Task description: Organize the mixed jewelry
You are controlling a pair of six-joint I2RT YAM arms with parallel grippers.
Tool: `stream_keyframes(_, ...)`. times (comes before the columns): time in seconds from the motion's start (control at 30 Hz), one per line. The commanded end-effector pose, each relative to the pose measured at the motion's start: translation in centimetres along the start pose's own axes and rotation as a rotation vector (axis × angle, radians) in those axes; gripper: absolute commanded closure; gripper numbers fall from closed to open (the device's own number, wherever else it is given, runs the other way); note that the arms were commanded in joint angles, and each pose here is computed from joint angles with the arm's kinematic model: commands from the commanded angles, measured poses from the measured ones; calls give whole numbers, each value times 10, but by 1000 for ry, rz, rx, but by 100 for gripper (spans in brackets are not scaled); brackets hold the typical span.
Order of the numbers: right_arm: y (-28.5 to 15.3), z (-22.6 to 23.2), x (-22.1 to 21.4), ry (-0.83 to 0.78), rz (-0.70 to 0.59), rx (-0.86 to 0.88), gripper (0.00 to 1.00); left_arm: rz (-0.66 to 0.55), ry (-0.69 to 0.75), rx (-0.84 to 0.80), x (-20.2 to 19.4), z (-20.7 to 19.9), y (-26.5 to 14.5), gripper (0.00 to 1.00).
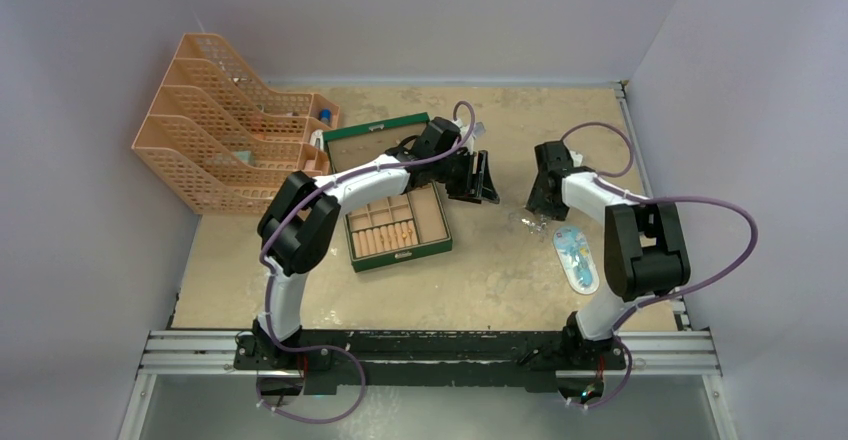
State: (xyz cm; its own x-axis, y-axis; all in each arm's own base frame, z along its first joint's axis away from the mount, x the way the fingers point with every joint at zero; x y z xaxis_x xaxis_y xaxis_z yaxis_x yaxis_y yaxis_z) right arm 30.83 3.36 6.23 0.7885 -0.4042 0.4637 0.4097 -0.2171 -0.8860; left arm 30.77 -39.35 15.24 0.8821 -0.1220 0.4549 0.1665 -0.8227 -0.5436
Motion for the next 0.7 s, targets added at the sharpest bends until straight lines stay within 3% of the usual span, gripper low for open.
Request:
stream_keyframes(0.0, 3, 8, 19, -29, -40, 38, 51, -47, 45, -67, 16, -20, -5, 46)
stream_keyframes(0.27, 9, 11, 2, -24, 49, 112, 59, -52, 53, -70, 17, -22, -8, 47)
stream_keyframes(0.53, 2, 8, -6, 1, 85, 113, 79, -51, 57, -70, 16, -23, -10, 47)
stream_keyframes(0.67, -1, 3, -4, -7, 52, 102, 80, -54, 59, -70, 16, -23, -10, 47)
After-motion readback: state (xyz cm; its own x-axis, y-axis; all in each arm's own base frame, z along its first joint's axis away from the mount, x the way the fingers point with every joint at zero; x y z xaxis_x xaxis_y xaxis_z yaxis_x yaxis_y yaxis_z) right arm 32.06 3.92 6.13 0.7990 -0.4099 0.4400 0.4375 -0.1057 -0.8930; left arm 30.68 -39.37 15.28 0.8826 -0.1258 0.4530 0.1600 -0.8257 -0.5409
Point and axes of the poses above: each gripper's point midway between its finger pads, its own y axis out along the fingers, its own z axis along the line the jaws close on, x = y × z, the point moved 5 cm from there along -y, back along the fingers, and after that the axes turned 3 degrees about y, right-handed, at the moved point
